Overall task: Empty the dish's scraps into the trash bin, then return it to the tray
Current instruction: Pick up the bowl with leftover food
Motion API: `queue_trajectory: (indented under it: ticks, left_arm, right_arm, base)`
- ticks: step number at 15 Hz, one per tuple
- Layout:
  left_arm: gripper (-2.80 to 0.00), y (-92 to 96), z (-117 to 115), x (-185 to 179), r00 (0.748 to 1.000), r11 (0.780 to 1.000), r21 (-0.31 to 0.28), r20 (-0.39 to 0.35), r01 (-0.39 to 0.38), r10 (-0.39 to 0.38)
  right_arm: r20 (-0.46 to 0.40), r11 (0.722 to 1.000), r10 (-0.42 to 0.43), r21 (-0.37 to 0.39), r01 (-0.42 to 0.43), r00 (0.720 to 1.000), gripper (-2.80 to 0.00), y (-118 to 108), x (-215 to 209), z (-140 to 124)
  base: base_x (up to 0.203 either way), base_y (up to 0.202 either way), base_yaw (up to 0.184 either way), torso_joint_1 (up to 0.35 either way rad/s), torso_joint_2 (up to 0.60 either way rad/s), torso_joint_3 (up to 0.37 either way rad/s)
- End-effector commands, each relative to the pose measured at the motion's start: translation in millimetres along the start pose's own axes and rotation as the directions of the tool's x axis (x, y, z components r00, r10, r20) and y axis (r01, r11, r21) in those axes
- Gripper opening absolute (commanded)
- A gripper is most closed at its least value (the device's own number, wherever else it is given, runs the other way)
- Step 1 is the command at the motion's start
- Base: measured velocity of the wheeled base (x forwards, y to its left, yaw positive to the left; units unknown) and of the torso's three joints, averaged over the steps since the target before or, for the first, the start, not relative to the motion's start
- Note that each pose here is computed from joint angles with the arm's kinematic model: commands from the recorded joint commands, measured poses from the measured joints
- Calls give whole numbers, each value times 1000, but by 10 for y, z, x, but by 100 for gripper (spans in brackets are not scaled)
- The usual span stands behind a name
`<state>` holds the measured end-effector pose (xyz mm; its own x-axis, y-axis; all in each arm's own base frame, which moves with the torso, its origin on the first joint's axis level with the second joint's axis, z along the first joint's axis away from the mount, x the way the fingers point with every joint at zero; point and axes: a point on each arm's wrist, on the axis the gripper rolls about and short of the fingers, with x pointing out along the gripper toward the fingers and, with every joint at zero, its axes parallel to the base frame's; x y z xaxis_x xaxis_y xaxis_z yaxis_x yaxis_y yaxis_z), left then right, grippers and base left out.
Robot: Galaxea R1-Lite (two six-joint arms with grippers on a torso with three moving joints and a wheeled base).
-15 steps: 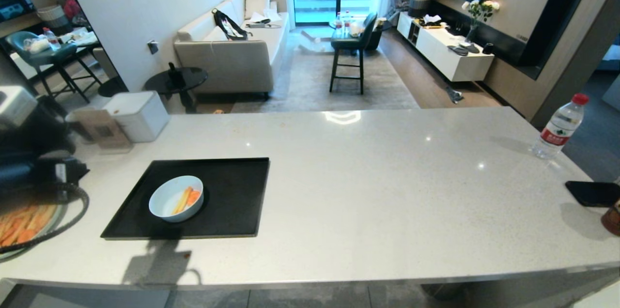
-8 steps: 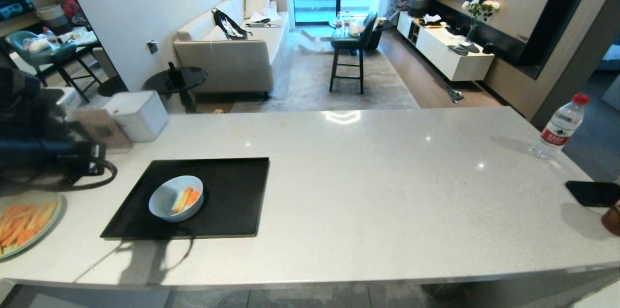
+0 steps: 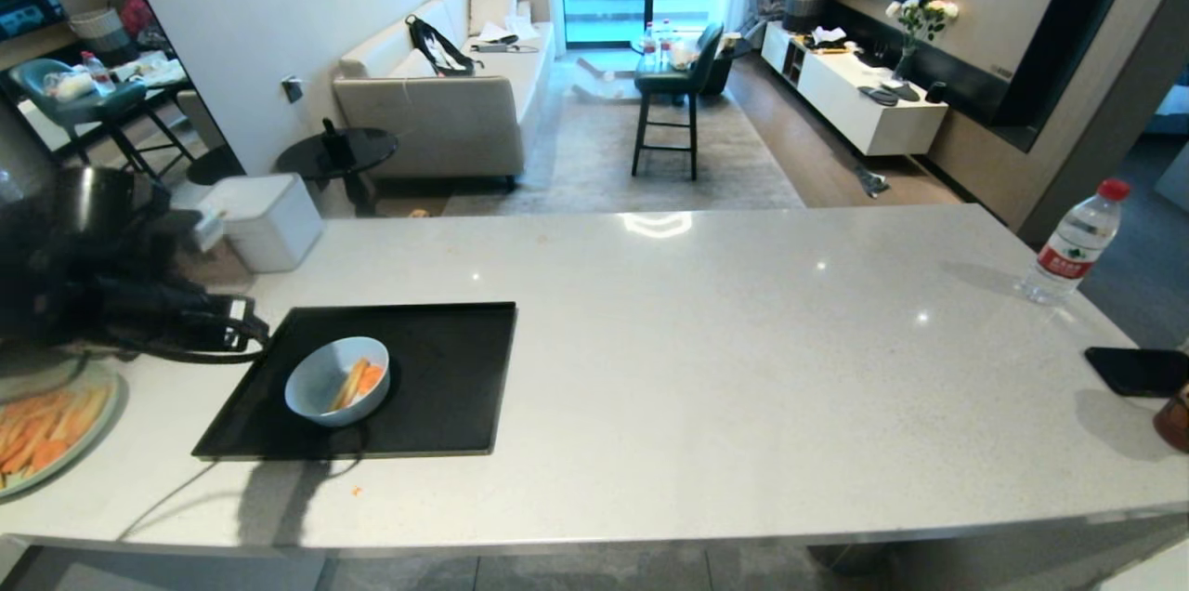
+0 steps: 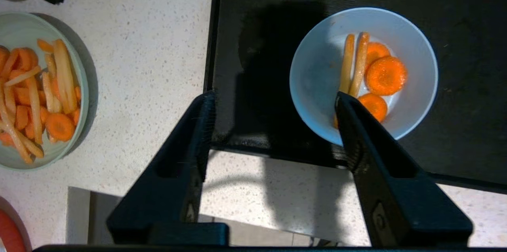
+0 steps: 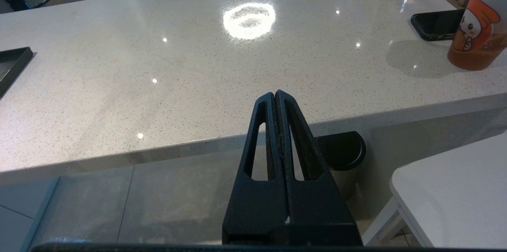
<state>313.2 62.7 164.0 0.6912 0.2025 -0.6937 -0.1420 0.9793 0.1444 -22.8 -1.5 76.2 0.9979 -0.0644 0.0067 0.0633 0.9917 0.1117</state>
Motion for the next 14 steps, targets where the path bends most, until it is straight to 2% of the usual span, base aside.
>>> queue_trajectory:
  ticks: [1, 3, 8, 14]
  left_arm:
    - [0, 7, -32, 269, 998, 999, 35, -60, 2, 0]
    - [0, 66, -78, 376, 996, 997, 77, -91, -1, 8]
    - [0, 36, -101, 638, 991, 996, 93, -133, 16, -4]
    - [0, -84, -143, 776, 986, 992, 110, -162, 64, -46]
  right_arm:
    - [1, 1000, 0, 1, 0, 1000, -280, 0, 0, 1]
    - [1, 1000, 0, 1, 0, 1000, -280, 0, 0, 1]
    - [1, 1000, 0, 1, 0, 1000, -280, 0, 0, 1]
    - [1, 1000, 0, 1, 0, 1000, -280, 0, 0, 1]
  base:
    - [0, 0, 0, 0, 0, 0]
    - [0, 0, 0, 0, 0, 0]
    - [0, 0, 0, 0, 0, 0]
    - [0, 0, 0, 0, 0, 0]
